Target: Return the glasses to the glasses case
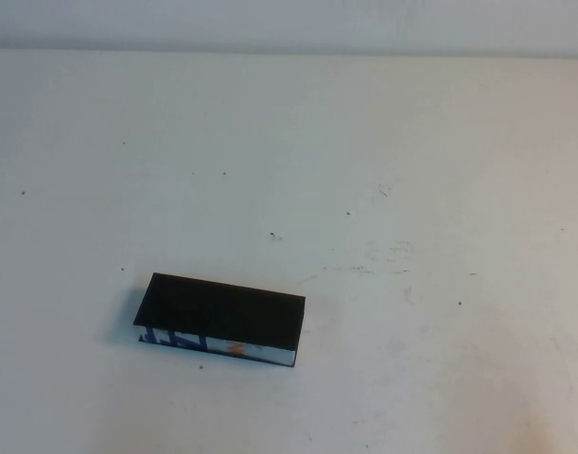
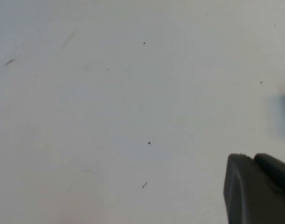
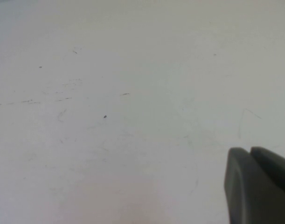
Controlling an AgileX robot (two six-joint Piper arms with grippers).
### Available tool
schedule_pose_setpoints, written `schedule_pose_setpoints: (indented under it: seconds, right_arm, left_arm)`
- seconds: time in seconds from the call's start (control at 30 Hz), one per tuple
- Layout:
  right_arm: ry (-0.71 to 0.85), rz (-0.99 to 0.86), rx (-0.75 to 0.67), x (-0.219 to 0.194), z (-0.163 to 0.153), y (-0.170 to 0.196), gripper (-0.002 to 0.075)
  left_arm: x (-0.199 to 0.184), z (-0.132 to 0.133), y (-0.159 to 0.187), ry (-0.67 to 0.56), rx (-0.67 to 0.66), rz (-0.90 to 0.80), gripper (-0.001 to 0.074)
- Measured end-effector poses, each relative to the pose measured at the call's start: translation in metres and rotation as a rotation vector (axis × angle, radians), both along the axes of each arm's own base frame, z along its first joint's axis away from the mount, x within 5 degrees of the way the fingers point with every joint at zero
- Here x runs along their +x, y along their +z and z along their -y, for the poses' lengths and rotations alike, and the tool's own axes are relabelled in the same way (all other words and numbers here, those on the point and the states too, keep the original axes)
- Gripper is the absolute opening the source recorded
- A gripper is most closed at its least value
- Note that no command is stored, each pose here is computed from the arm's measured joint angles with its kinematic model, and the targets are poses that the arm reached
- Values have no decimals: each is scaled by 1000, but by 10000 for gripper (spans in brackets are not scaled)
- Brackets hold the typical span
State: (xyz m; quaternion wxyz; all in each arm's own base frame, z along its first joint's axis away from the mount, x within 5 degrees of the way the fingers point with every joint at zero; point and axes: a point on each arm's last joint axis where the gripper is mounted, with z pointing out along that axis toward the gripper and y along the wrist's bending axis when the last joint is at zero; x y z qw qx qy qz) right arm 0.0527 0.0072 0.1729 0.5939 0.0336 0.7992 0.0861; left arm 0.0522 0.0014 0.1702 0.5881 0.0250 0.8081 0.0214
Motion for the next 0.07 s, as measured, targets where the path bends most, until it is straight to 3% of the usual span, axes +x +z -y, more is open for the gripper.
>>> schedule_pose_setpoints:
  seconds: [0.07]
  right_arm:
    - [0, 0, 0, 0, 0, 0, -11]
  left_arm:
    - [0, 0, 0, 0, 0, 0, -3]
